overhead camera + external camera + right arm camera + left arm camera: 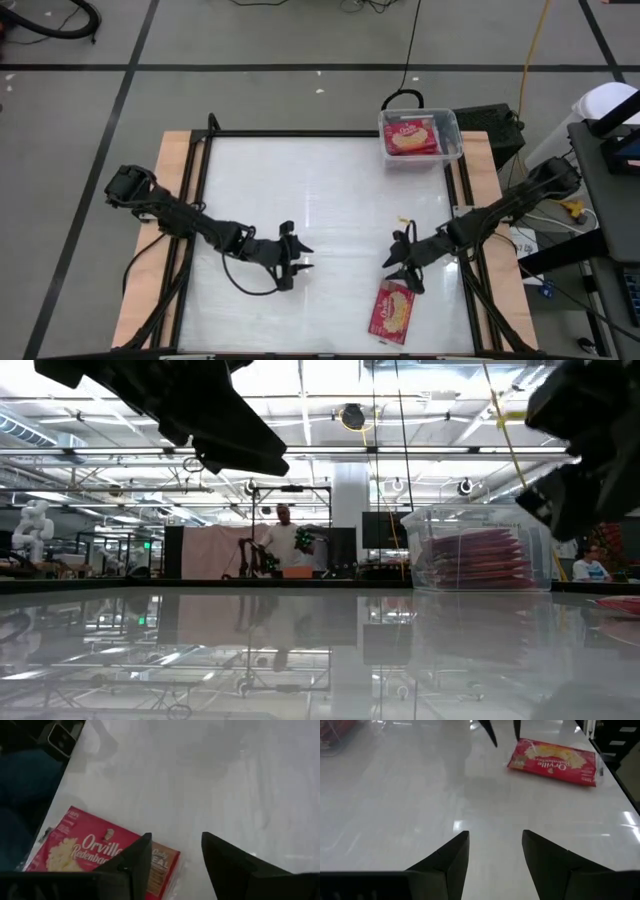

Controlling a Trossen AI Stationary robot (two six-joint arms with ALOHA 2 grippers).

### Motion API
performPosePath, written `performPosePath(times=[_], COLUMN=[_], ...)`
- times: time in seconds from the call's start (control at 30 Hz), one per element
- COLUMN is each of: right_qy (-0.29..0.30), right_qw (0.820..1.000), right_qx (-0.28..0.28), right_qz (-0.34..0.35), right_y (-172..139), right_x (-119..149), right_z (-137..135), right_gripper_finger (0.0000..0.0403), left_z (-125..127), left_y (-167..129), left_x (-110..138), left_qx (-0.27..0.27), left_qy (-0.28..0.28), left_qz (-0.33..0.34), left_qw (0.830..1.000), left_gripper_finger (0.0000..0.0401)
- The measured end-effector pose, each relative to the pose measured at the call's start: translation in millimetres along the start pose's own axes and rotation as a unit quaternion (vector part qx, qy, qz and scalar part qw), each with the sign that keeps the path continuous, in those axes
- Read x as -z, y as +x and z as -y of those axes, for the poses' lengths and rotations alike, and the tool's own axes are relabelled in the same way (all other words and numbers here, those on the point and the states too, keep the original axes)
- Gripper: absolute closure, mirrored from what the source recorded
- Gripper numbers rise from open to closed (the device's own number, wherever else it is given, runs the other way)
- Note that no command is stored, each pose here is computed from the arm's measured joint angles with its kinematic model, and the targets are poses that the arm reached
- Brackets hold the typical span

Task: Sort popcorn bags into baskets
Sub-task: Put the red popcorn bag into the transparent bin

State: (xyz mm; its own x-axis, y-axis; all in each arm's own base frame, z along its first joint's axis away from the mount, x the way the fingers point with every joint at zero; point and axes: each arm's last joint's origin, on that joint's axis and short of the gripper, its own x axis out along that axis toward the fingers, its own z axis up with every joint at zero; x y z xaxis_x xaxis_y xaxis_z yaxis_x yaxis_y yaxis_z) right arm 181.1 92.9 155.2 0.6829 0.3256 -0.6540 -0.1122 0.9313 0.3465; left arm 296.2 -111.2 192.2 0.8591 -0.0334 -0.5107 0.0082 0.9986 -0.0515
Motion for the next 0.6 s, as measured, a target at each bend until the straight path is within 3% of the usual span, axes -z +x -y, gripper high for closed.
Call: performPosePath(times=[0.23, 0.6], right_qy=[-0.001, -0.063], right_qw=[0.998, 0.997], right_qx=[-0.043, -0.040], right_qz=[0.055, 0.029], right_y=[3, 22], right_x=[28, 41], right_z=[9, 9], right_gripper_finger=[0.0212, 0.0202], left_z=[10, 15], left_y=[1, 26], left_x=[6, 18], left_qx=[-0.009, -0.014], left_qy=[-0.006, -0.021], left_qz=[0.001, 0.027], left_qw=[1.000, 0.999], left_gripper_finger=[0.0215, 0.0215])
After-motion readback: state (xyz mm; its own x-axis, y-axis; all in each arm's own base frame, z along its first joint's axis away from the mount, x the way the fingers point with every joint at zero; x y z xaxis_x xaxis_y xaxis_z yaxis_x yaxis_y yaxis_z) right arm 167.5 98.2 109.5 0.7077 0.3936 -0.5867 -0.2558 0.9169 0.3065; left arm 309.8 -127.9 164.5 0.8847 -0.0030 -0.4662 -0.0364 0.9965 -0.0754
